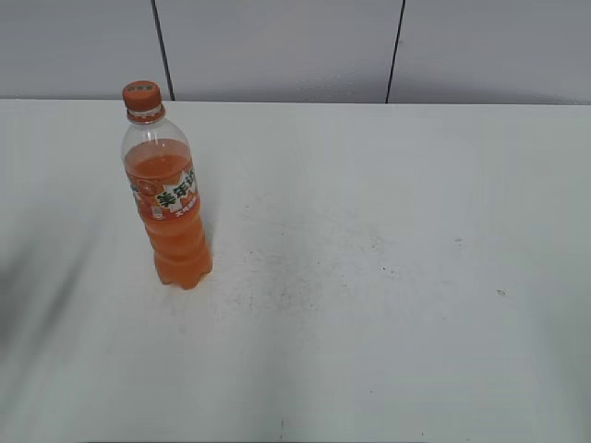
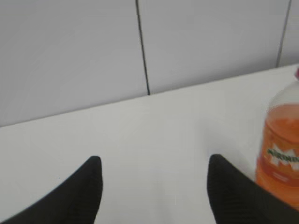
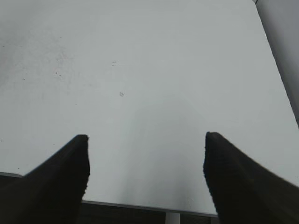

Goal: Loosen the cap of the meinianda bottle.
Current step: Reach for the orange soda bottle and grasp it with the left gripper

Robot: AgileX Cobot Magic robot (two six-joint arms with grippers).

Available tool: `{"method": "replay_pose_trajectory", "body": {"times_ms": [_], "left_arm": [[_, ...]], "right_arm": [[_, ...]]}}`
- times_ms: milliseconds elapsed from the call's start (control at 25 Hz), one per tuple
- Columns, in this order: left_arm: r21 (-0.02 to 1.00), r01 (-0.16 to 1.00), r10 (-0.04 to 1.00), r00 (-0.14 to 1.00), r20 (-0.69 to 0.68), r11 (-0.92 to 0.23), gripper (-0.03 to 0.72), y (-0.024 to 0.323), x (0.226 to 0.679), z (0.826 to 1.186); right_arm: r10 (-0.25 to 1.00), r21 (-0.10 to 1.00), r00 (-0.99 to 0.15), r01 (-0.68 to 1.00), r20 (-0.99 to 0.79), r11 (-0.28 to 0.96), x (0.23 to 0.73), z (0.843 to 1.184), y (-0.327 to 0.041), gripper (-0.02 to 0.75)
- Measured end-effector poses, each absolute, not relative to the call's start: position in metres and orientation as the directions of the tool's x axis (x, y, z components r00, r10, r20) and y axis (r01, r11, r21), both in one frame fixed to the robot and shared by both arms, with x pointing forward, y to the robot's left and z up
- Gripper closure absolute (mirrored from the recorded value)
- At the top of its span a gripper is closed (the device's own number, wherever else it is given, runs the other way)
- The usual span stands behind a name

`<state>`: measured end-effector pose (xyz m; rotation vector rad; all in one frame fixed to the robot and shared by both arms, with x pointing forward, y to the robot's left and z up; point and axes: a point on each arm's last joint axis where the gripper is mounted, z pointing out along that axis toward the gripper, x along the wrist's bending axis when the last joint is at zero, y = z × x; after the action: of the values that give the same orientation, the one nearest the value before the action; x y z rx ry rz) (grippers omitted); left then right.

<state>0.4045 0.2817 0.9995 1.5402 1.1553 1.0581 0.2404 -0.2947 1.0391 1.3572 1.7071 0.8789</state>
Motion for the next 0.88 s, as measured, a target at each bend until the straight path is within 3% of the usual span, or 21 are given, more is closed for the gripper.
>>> {"method": "replay_pose_trajectory", "body": {"times_ms": [120, 320, 480, 600, 720, 880], "left_arm": [[0.953, 0.233, 0.952, 0.279, 0.124, -0.192, 0.253, 0.275, 0.408, 0.99], [0.93, 0.186, 0.871, 0.446, 0.207, -0.316, 0.253, 0.266, 0.415, 0.977], [0.923, 0.202, 0.814, 0.556, 0.167, -0.328, 0.249, 0.269, 0.422, 0.962], [0.921, 0.228, 0.765, 0.636, 0.104, -0.315, 0.196, 0.275, 0.434, 0.955], [0.919, 0.246, 0.682, 0.73, 0.034, -0.309, 0.088, 0.279, 0.448, 0.95], [0.916, 0.235, 0.564, 0.825, -0.012, -0.325, 0.041, 0.284, 0.474, 0.946]], "right_arm": [[0.98, 0.872, -0.136, 0.448, -0.148, 0.194, 0.24, 1.039, -0.295, 0.165], [0.98, 0.872, -0.136, 0.448, -0.148, 0.194, 0.24, 1.039, -0.295, 0.165], [0.98, 0.872, -0.136, 0.448, -0.148, 0.194, 0.24, 1.039, -0.295, 0.165], [0.98, 0.872, -0.136, 0.448, -0.148, 0.194, 0.24, 1.039, -0.295, 0.165], [0.98, 0.872, -0.136, 0.448, -0.148, 0.194, 0.24, 1.039, -0.295, 0.165], [0.98, 0.872, -0.136, 0.448, -0.148, 0.194, 0.24, 1.039, -0.295, 0.165]]}}
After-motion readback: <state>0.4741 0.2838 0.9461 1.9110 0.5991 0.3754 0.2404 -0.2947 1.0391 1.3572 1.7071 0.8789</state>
